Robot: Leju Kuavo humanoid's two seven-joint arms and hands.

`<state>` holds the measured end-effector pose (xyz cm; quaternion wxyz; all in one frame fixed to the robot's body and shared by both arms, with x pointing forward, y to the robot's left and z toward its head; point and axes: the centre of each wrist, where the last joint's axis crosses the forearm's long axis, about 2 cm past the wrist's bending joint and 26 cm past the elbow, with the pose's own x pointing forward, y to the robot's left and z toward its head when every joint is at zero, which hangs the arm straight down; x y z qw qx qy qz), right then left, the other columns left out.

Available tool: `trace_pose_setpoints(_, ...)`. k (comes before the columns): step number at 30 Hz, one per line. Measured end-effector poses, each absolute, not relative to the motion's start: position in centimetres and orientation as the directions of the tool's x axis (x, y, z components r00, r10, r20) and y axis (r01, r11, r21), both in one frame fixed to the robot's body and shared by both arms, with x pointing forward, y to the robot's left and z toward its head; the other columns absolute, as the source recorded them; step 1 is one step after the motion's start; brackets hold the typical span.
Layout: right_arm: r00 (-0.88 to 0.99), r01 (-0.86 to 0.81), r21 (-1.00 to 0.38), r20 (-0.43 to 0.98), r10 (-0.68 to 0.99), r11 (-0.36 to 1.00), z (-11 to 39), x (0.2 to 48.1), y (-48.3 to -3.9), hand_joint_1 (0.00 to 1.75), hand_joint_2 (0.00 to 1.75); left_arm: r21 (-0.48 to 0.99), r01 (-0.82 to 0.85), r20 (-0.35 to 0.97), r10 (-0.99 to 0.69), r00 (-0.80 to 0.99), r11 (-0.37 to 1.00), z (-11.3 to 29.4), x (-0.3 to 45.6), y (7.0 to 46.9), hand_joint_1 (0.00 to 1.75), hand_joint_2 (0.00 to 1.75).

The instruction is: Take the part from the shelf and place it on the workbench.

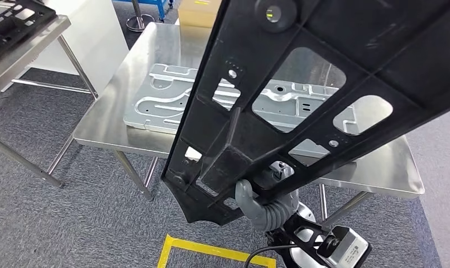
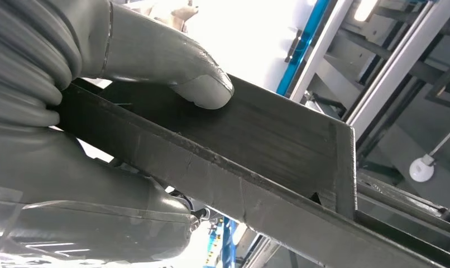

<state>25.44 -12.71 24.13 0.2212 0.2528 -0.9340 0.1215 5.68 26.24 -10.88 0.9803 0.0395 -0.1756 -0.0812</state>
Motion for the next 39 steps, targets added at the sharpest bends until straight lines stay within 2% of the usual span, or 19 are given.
trace_pose_setpoints(32,-0.796,-0.501,-0.117,0.450,-0.404,0.858,24.45,25.47,-12.34,1.75,1.75,0.110,0.138,0.329,-0.168,0.929,0.984,-10.89,5.72,26.47,0.00,1.75)
trace_pose_setpoints(39,-0.817,-0.456,-0.142,0.458,-0.350,0.879,24.17,25.15,-12.54,1.75,1.75,0.101,0.140,0.335,-0.166,0.928,0.985,-10.91,5.52,26.34,0.00,1.75)
